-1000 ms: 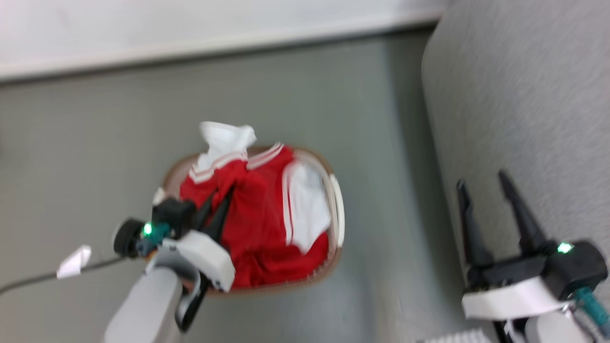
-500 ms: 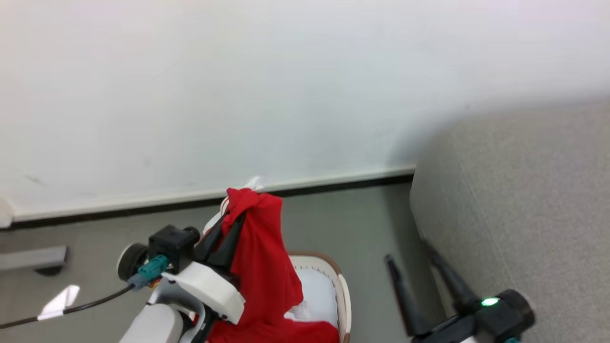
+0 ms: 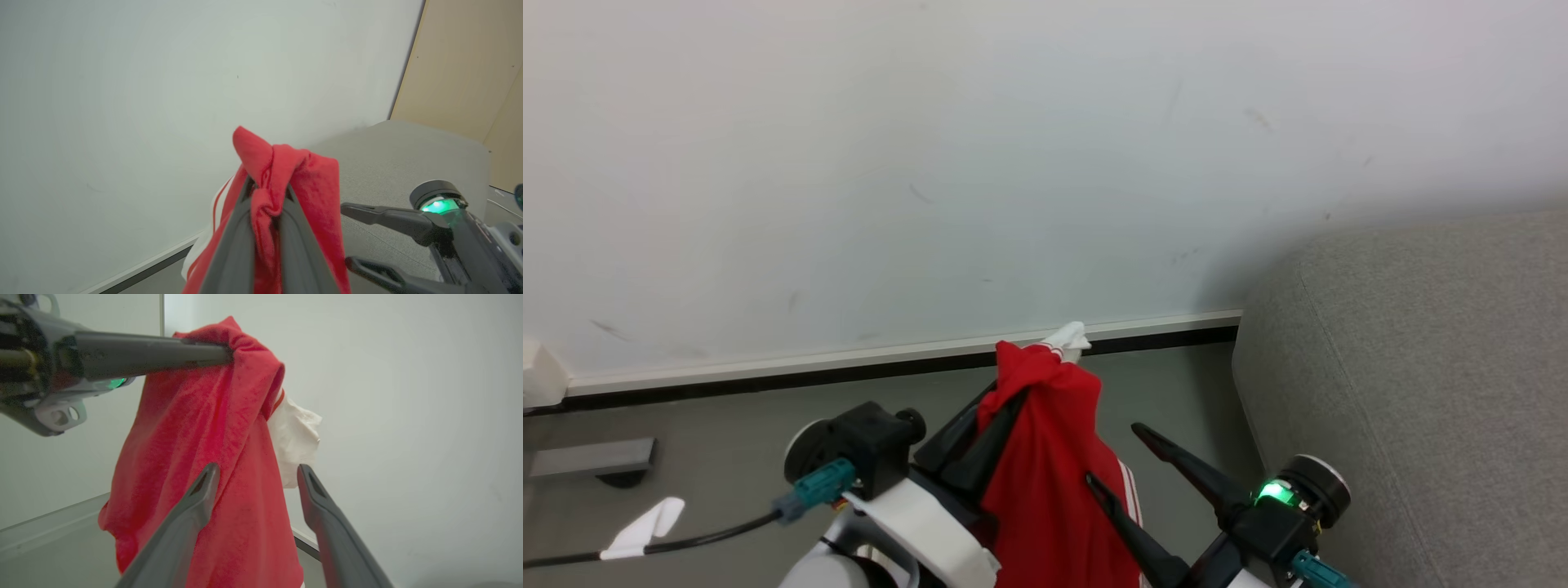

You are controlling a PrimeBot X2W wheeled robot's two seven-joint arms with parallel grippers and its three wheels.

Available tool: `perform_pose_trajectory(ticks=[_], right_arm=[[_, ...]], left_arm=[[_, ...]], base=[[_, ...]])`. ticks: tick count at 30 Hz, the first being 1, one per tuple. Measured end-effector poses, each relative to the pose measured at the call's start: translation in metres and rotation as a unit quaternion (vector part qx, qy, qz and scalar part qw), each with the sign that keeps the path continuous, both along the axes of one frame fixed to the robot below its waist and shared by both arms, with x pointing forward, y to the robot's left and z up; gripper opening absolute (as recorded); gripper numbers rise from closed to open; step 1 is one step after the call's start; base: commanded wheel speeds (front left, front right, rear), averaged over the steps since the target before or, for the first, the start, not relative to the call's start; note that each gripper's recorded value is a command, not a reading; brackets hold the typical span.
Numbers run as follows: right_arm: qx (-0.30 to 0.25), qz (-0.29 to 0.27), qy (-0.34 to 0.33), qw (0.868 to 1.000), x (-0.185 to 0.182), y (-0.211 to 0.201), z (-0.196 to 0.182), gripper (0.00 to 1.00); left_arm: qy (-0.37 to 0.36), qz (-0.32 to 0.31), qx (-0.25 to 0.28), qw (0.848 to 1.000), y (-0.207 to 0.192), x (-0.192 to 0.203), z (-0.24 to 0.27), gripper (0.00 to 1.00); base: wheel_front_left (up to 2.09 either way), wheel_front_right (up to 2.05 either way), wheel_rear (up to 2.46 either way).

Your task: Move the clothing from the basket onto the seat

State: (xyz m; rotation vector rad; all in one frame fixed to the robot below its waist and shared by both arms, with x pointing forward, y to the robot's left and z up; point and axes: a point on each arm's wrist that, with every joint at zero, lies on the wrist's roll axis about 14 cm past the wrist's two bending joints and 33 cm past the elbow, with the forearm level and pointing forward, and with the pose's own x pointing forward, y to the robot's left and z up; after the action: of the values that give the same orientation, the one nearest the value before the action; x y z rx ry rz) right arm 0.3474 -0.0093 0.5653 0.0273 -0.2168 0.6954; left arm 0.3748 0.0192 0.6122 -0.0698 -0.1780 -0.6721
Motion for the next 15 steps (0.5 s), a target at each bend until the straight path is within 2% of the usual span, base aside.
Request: perform_pose_trajectory(ticks=[7,9,10,11,12,15], right_arm=[[-0.023,0.051,0.063,0.996,-0.003,0.019,-0.032,1.00],[-0.014,0.058,0.084,0.995,-0.003,0.023,-0.037,1.00],[-0.013,0.060,0.088,0.994,-0.002,0.025,-0.038,0.57],[-0.009,0.062,0.092,0.994,-0.001,0.027,-0.037,0.05],[0.003,0.061,0.095,0.994,0.001,0.029,-0.034,0.00],[0.033,0.062,0.104,0.992,0.003,0.033,-0.026,0.00]], left_arm=[[-0.001,-0.047,-0.015,0.999,-0.021,-0.022,0.008,0.00],[0.002,-0.063,-0.019,0.998,-0.028,-0.029,0.009,0.00],[0.004,-0.069,-0.022,0.997,-0.031,-0.032,0.010,0.00],[0.006,-0.075,-0.026,0.997,-0.034,-0.035,0.010,0.00],[0.008,-0.078,-0.028,0.997,-0.035,-0.036,0.010,0.00],[0.013,-0.073,-0.028,0.997,-0.032,-0.035,0.005,0.00]], base=[[0.00,0.00,0.00],[0.00,0.00,0.00],[0.00,0.00,0.00],[0.00,0.00,0.00],[0.00,0.00,0.00],[0.00,0.00,0.00]])
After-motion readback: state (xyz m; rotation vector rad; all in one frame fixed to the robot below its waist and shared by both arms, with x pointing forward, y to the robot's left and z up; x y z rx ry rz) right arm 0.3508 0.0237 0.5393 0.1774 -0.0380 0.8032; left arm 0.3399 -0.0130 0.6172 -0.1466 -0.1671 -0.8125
